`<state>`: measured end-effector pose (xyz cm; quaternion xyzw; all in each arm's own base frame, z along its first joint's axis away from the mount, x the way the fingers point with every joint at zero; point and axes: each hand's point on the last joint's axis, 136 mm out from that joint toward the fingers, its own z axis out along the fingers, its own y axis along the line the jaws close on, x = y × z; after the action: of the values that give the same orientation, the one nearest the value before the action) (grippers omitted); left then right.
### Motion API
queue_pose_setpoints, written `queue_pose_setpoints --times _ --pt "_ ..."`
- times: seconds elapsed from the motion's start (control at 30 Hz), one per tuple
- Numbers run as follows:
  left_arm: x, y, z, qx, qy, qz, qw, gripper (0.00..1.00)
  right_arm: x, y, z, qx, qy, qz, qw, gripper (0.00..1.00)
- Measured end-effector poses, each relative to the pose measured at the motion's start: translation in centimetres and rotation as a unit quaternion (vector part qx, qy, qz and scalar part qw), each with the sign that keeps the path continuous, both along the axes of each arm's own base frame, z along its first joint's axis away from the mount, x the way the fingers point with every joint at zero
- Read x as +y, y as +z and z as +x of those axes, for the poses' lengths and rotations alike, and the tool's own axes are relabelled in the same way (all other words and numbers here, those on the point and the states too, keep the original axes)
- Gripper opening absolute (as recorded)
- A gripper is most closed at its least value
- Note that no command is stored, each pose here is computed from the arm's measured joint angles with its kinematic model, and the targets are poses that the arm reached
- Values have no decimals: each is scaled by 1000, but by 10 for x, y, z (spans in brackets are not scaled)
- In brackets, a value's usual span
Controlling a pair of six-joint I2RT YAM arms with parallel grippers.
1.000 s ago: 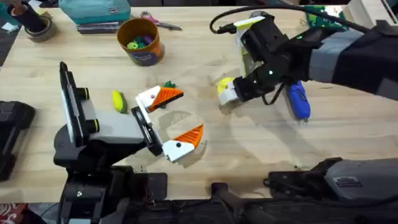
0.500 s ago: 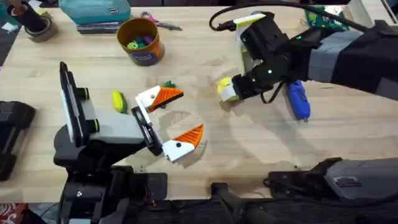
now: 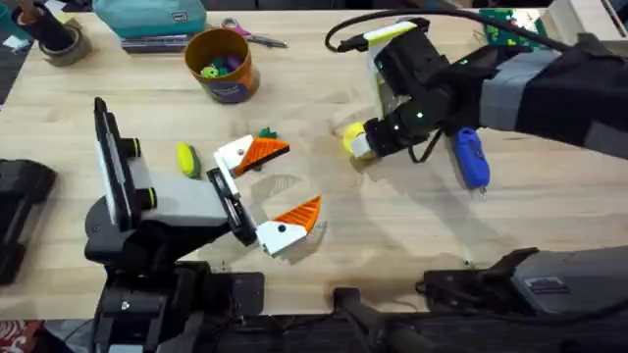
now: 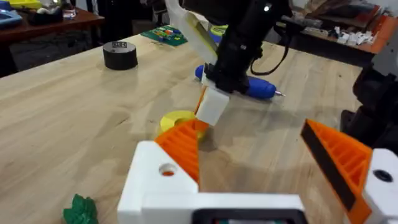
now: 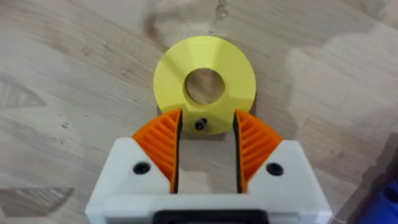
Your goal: Pick up the gripper from the table and insert it into the empty holder that is missing its gripper. Then pick up a screw, insert it into the mounting hole, and use the screwdriver to tighten it. Finally, clean up the table by picking up the vegetable and placing it into the bucket.
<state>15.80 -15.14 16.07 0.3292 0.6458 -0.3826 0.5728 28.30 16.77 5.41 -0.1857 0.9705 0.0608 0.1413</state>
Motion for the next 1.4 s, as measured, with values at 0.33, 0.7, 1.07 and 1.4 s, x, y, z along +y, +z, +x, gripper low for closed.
queue_pose_setpoints --times 0.33,0.7,1.07,1.4 --pt "0 0 0 0 0 0 1000 985 7 0 -4 -1 12 0 1000 327" --pt "0 0 0 0 0 0 1000 985 5 -3 -2 -2 10 -9 1000 121" --pt "0 0 0 0 0 0 1000 985 5 -3 -2 -3 11 -8 1000 6" --pt "0 0 0 0 0 0 1000 985 3 4 -5 10 11 -16 1000 6"
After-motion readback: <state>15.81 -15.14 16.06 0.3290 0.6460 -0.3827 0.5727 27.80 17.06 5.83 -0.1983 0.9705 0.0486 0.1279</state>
